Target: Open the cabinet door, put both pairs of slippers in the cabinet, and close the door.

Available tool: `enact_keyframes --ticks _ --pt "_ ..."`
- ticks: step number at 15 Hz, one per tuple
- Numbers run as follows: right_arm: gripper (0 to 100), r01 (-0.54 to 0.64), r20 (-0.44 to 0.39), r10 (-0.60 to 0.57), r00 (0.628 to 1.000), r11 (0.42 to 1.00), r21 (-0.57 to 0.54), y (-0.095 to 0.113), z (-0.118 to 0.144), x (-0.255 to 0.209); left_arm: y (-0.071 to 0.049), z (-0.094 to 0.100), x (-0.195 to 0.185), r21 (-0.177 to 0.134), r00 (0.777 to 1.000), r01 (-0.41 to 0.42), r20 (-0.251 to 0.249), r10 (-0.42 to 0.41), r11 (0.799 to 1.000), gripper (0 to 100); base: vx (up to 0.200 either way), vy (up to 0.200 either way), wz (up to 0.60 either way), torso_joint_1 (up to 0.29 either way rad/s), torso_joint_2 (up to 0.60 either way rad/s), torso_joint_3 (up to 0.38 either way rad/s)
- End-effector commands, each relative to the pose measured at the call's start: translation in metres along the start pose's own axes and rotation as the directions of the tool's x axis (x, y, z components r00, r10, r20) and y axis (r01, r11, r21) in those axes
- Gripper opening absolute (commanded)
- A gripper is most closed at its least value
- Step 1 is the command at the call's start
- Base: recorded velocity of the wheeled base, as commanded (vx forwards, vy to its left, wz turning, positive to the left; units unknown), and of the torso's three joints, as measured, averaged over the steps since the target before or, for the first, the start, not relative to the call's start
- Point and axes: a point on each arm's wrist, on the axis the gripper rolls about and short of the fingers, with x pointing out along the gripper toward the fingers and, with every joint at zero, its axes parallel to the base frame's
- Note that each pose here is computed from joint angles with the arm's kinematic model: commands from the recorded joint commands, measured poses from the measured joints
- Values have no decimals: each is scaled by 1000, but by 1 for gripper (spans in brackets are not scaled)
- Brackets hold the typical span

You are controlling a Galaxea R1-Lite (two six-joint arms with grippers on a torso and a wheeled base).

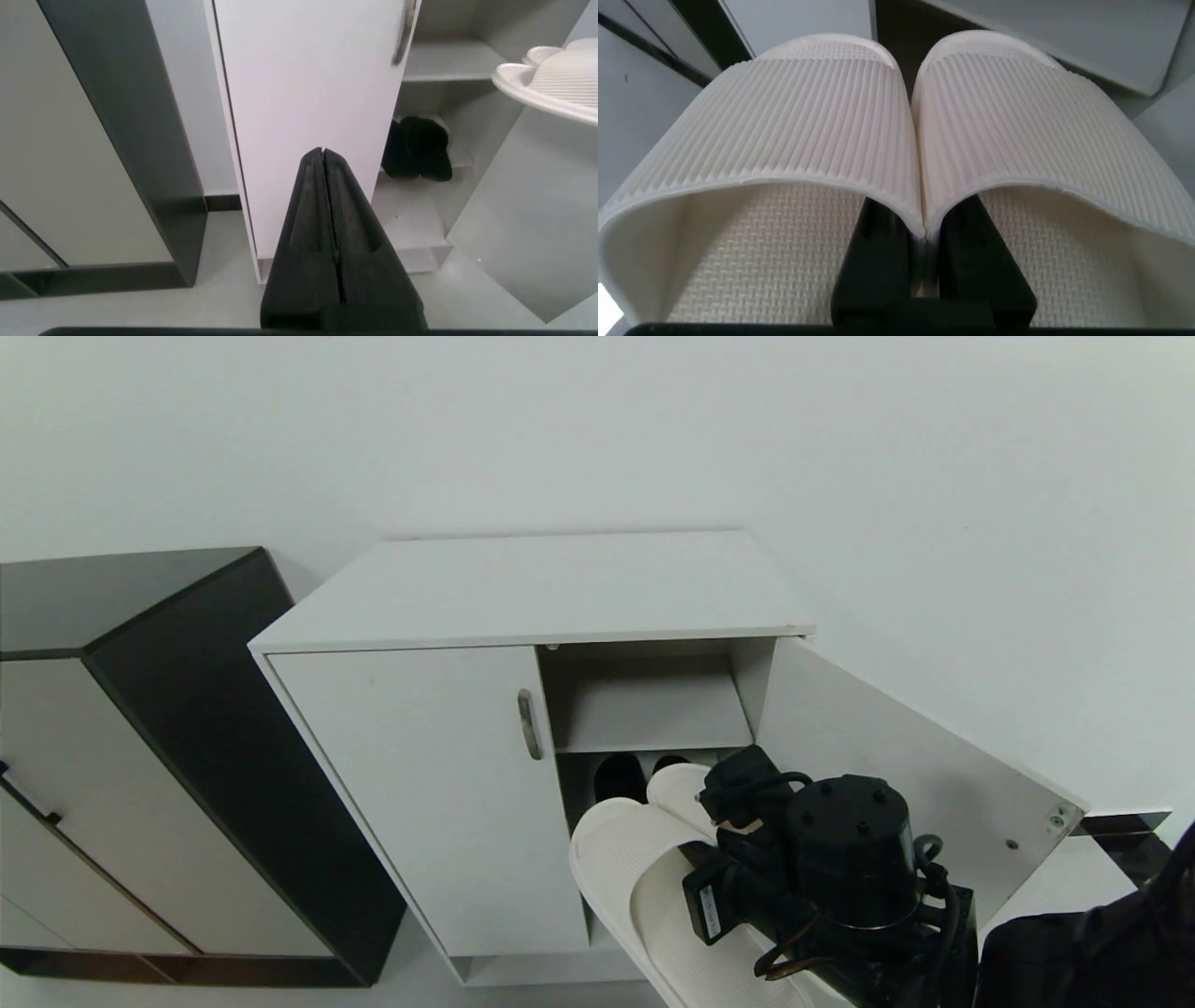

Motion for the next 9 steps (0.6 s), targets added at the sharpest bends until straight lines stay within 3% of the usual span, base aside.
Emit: enact_keyframes --ticks 1,9 --pt "0 0 -1 0 1000 1000 0 0 0 0 0 0 0 0 1000 0 0 0 1000 0 0 0 0 -183 500 315" --pt "0 -2 -7 2 1000 1000 -2 1 -3 2 0 0 0 -2 1000 0 0 0 1000 0 0 0 0 -160 485 325"
